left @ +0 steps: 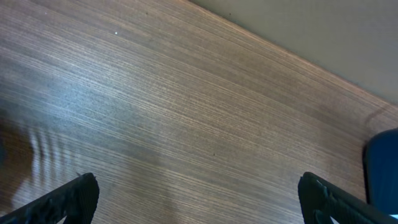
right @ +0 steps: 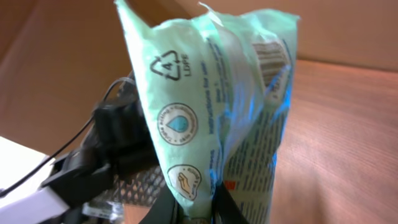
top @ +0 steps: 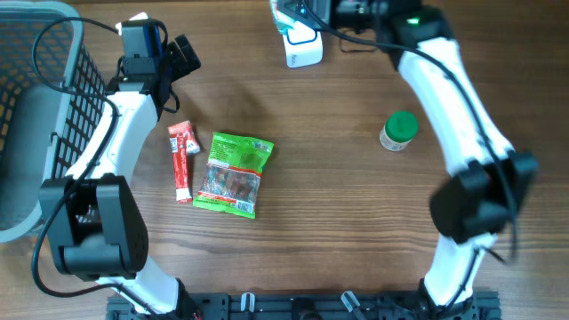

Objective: Scan the item barcode
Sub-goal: 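Hold the teal packet's barcode in front of the scanner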

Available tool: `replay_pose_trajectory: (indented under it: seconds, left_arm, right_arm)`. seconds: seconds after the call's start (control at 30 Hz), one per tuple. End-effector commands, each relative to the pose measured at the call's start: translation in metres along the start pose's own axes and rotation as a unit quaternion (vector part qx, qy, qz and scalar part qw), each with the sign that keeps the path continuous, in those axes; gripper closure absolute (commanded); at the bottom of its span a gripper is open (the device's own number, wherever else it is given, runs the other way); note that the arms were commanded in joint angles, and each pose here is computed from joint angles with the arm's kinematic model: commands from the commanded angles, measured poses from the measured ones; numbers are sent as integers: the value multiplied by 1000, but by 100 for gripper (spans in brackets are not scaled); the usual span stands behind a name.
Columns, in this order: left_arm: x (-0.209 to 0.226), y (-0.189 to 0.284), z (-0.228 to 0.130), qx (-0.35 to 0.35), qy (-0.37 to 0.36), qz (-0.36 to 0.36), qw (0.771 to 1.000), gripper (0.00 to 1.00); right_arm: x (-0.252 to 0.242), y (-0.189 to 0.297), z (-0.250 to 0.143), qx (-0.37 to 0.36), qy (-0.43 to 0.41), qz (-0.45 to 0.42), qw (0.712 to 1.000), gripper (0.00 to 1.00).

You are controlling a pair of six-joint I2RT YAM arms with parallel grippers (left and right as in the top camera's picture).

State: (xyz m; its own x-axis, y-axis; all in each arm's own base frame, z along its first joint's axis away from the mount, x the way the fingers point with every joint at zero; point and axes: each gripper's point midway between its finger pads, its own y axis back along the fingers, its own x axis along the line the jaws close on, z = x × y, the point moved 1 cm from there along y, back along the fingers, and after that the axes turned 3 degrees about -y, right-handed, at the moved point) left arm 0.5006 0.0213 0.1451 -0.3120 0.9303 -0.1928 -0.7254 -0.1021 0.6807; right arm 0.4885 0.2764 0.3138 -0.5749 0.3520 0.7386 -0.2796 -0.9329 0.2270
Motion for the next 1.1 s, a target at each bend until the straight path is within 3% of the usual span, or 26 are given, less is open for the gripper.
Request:
replay_pose_trajectory:
  seconds: [0.0,0.13,0.33,0.53,0.77,1.07]
  left_arm:
    - [1,-2,0,-1,-9,6,1000,0]
    - [1,-2,0,-1,-9,6,1000,0]
    - [1,-2,0,-1,-9,6,1000,0]
    - [1,-2,0,-1,-9,6,1000,0]
    - [1,-2,0,-1,-9,6,1000,0]
    - [1,-2,0,-1,-9,6,1000,0]
  right_arm:
    - [-53,-18,-10,26,-96,68,993,96]
    - [-121,-28,-15,18,-188,130,973,96]
    - [-181,-29,-35,6,-256,125,959,96]
    - [-193,-32,-44,9,-276,118,954,96]
    - [-227,-39,-68,15,-360,52,932,96]
    - [-207,-32,-55,19,-306,87,948,95]
